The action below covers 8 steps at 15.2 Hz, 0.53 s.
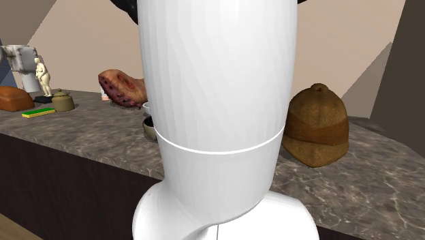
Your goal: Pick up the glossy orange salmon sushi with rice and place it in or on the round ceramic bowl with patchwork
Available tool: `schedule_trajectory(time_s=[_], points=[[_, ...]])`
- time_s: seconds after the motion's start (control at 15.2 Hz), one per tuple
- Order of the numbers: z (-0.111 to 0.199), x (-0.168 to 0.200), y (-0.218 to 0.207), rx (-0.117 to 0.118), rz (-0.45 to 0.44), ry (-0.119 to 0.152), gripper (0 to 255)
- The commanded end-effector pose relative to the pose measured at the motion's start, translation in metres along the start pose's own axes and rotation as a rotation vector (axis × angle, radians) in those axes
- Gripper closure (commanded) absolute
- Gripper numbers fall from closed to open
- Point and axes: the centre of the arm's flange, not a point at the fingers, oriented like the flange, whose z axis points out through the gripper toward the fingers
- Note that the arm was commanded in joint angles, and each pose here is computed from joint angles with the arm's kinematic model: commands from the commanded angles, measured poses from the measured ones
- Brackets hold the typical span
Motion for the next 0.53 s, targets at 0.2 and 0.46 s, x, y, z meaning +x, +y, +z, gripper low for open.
schedule_trajectory(time_s=[0.2,0.46], points=[[-0.006,-0.031,-0.026,0.0,0.0,0.0,255],[-0.006,-0.071,-0.061,0.0,0.0,0.0,255]])
